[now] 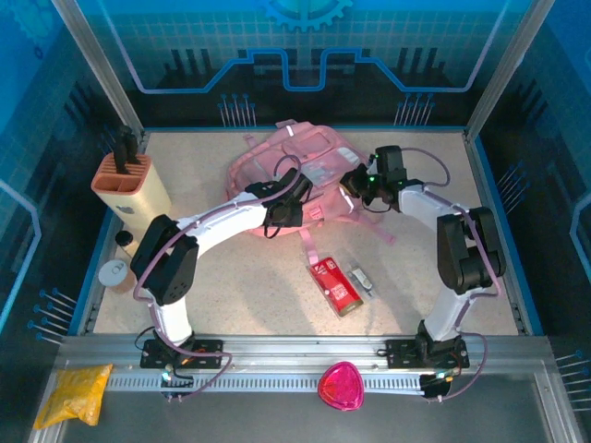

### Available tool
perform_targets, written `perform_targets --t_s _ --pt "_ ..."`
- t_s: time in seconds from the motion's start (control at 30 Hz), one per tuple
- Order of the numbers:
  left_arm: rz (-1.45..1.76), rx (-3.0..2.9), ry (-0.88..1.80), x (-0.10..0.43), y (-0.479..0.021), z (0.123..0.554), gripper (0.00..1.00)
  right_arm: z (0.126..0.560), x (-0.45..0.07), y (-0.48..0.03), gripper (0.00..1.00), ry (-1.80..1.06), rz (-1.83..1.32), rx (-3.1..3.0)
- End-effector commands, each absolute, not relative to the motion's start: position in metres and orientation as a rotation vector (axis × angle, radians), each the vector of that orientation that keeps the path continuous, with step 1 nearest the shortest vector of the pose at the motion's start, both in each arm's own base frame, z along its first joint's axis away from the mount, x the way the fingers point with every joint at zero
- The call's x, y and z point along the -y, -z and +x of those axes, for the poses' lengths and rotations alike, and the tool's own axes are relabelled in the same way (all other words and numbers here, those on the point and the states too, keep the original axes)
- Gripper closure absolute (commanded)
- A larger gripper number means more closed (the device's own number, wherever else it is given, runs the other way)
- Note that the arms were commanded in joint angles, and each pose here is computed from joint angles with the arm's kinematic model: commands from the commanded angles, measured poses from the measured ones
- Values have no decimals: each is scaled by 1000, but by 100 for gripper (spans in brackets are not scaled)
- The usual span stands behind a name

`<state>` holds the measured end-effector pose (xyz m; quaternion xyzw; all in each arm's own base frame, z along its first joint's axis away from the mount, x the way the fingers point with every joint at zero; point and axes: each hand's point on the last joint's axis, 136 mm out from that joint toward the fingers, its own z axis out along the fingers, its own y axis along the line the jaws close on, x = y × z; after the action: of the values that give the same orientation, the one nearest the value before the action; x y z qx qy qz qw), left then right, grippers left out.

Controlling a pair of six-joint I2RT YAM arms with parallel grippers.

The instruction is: Pack books, pencil case, and school supplies into a backpack

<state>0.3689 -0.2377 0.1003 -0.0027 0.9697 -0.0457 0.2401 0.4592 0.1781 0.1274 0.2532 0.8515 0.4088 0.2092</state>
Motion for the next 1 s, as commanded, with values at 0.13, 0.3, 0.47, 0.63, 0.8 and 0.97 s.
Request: perform_targets --t_s 0.13,0.3,0.47,0.63,0.8,0.97 --pt "-30 -2664 225 269 -114 359 100 475 -157 -136 89 -1064 626 -2346" --pt "-47 -2653 221 272 -115 364 100 434 -173 -135 58 -1141 583 -2401" --pt "-37 -2646 244 277 -117 365 100 398 -215 -125 49 -1284 573 -2460" --pt "-25 -2648 237 276 -118 365 100 384 -250 -132 45 -1368 584 -2453" --pt "-21 -2642 255 278 -119 365 100 388 -261 -129 44 -1343 624 -2446" --pt "-10 -2644 284 284 -119 364 100 401 -258 -121 47 -1241 640 -2449"
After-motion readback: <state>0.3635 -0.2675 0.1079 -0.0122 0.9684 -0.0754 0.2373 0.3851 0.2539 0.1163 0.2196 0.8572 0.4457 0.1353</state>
